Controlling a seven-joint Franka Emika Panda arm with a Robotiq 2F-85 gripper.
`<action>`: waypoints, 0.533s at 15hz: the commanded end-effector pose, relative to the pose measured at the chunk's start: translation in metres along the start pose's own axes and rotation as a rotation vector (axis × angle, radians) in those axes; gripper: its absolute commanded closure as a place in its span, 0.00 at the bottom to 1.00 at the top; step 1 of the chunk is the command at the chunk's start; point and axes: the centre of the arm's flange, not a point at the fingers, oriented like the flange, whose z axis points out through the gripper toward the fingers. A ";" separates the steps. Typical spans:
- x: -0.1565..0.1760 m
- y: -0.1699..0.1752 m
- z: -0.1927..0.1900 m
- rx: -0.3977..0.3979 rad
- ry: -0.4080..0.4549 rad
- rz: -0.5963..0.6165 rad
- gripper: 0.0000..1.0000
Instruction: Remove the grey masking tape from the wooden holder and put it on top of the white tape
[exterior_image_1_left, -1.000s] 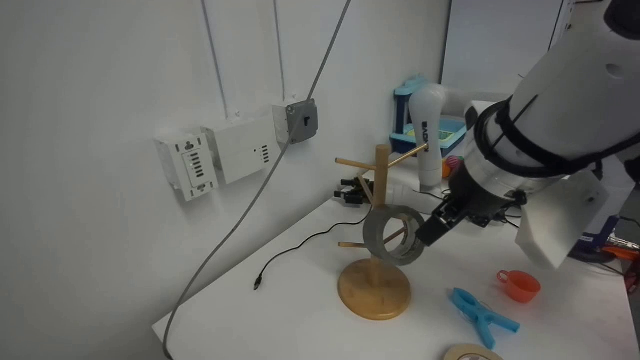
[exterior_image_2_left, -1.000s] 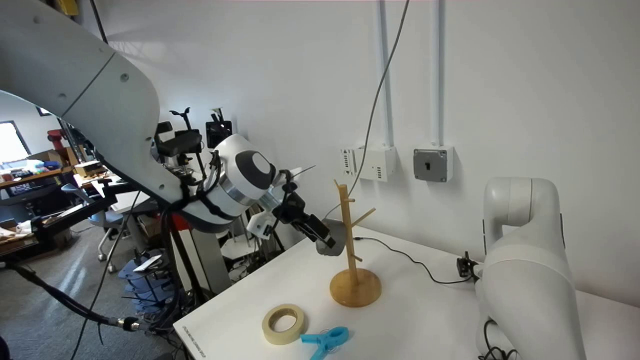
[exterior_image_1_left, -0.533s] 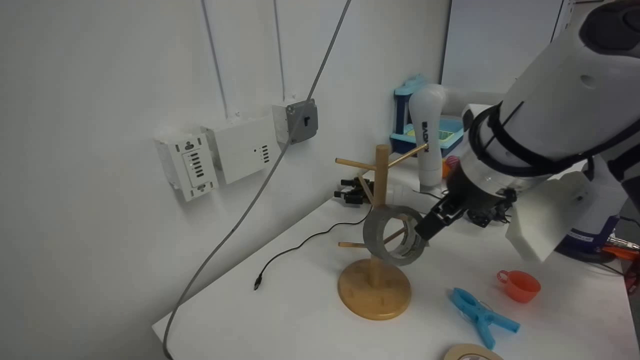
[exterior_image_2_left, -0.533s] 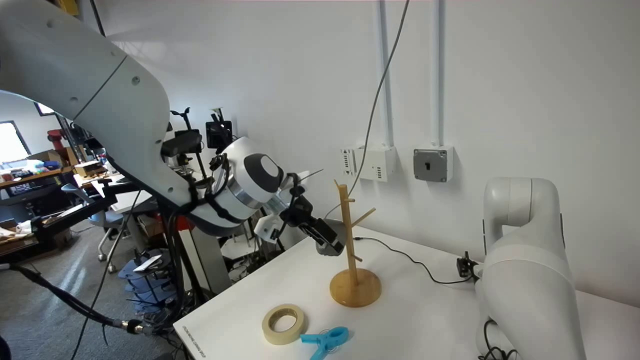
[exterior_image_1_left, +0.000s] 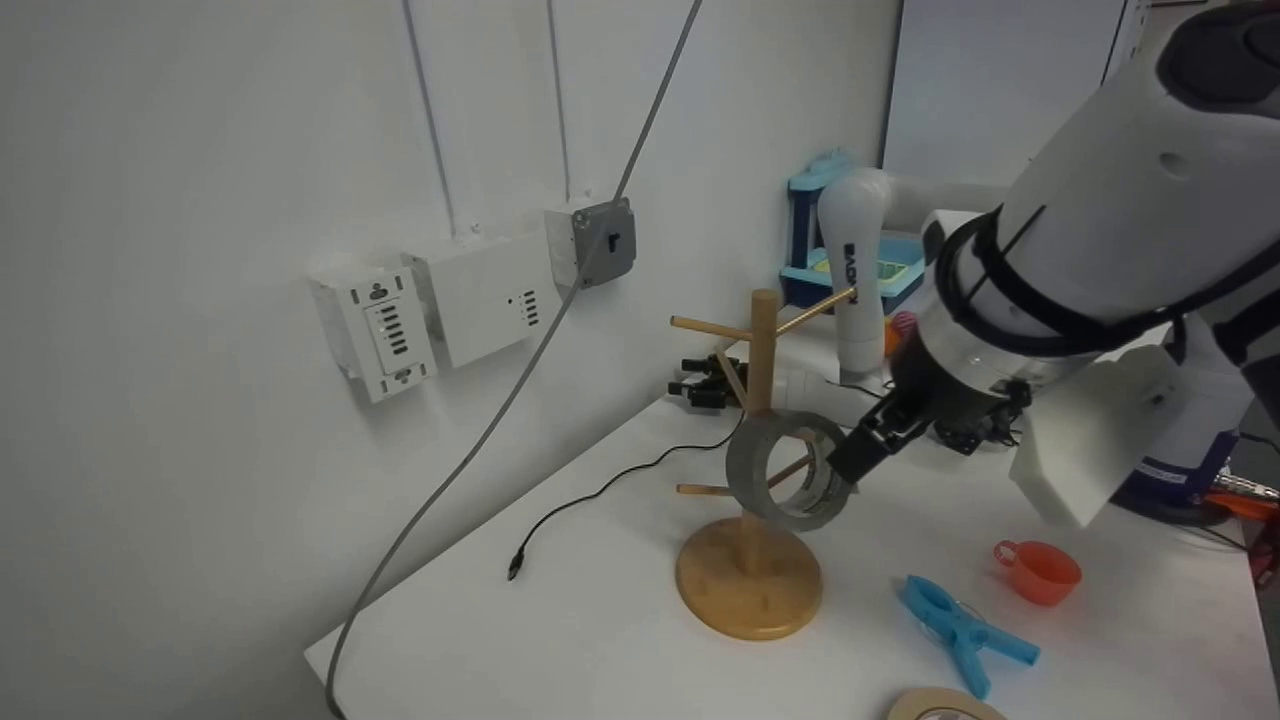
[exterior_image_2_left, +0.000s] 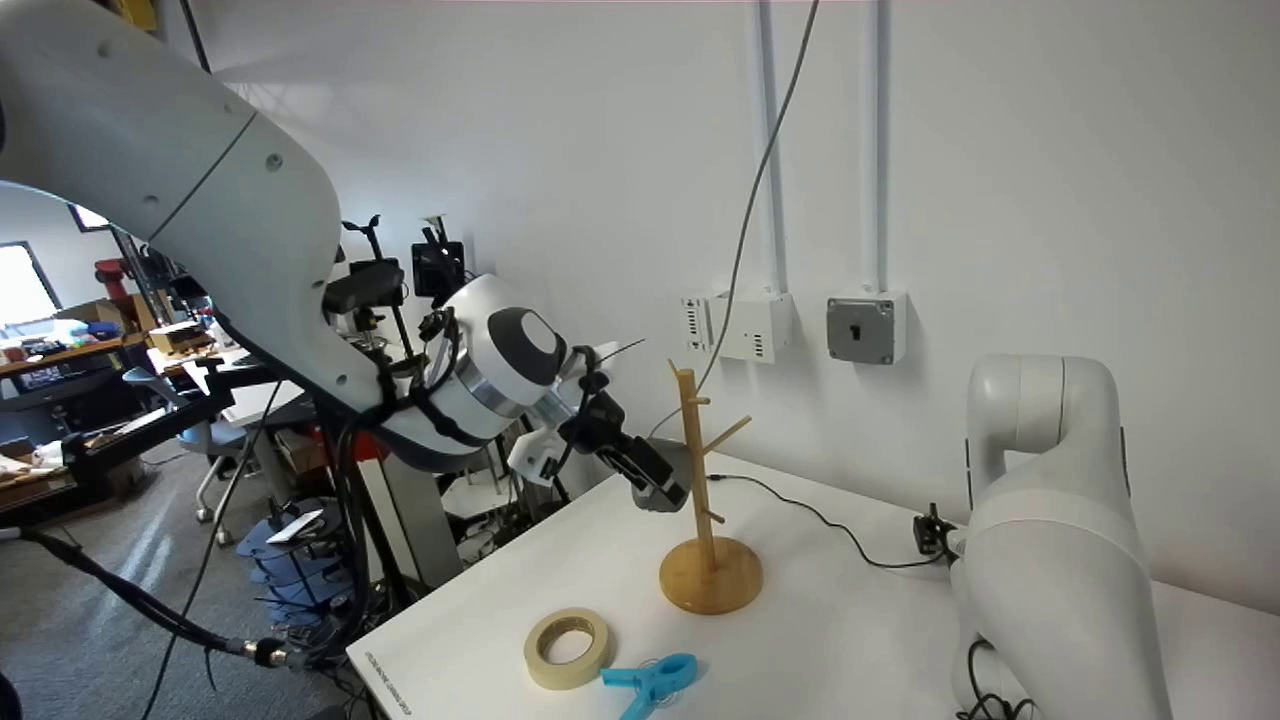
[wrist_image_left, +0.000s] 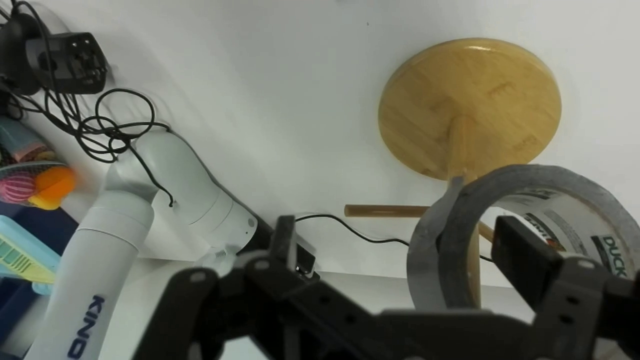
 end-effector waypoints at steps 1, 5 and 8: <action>0.010 -0.003 0.003 0.014 0.019 0.002 0.00; 0.015 -0.002 0.003 0.016 0.029 0.009 0.21; 0.018 -0.004 0.003 0.017 0.032 0.008 0.36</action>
